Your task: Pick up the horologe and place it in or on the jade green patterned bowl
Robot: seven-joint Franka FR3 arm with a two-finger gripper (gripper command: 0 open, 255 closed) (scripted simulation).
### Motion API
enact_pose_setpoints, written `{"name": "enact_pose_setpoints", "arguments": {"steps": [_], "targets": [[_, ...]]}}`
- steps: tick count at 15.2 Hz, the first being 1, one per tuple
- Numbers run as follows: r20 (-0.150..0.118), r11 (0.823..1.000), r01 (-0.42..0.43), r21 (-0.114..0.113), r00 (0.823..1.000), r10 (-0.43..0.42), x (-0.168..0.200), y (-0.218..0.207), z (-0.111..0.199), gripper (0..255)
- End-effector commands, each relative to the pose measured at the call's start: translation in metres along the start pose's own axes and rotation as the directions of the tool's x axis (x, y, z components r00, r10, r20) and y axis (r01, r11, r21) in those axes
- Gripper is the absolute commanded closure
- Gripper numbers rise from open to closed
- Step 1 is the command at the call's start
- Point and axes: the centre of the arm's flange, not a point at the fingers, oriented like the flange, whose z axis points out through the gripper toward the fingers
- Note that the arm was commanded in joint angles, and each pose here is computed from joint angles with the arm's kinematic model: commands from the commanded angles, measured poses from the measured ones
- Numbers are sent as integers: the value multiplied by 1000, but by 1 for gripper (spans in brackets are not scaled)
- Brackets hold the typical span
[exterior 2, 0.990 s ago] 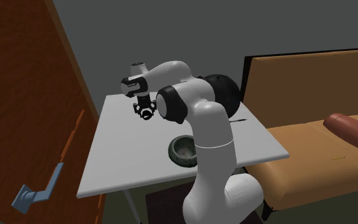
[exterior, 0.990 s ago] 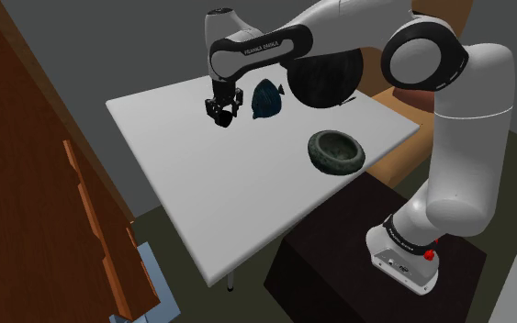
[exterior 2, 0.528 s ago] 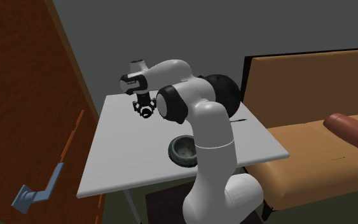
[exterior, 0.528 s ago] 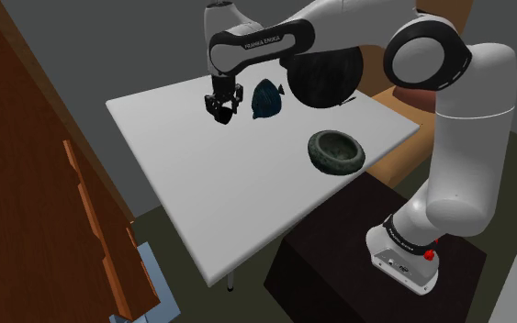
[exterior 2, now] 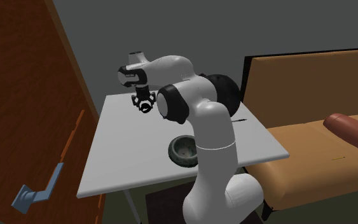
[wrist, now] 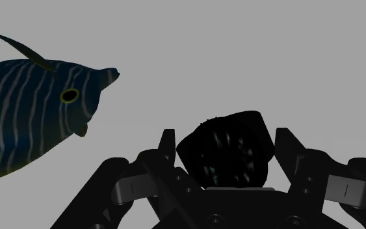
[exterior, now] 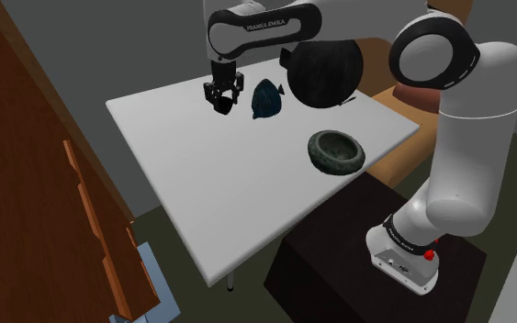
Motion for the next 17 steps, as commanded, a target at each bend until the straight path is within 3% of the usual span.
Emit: {"name": "enact_pose_setpoints", "arguments": {"steps": [1, 17], "targets": [[0, 1000, 0, 0, 1000, 0, -1, 0, -11, 255], [0, 1000, 0, 0, 1000, 0, -5, 2, -95, 255]]}}
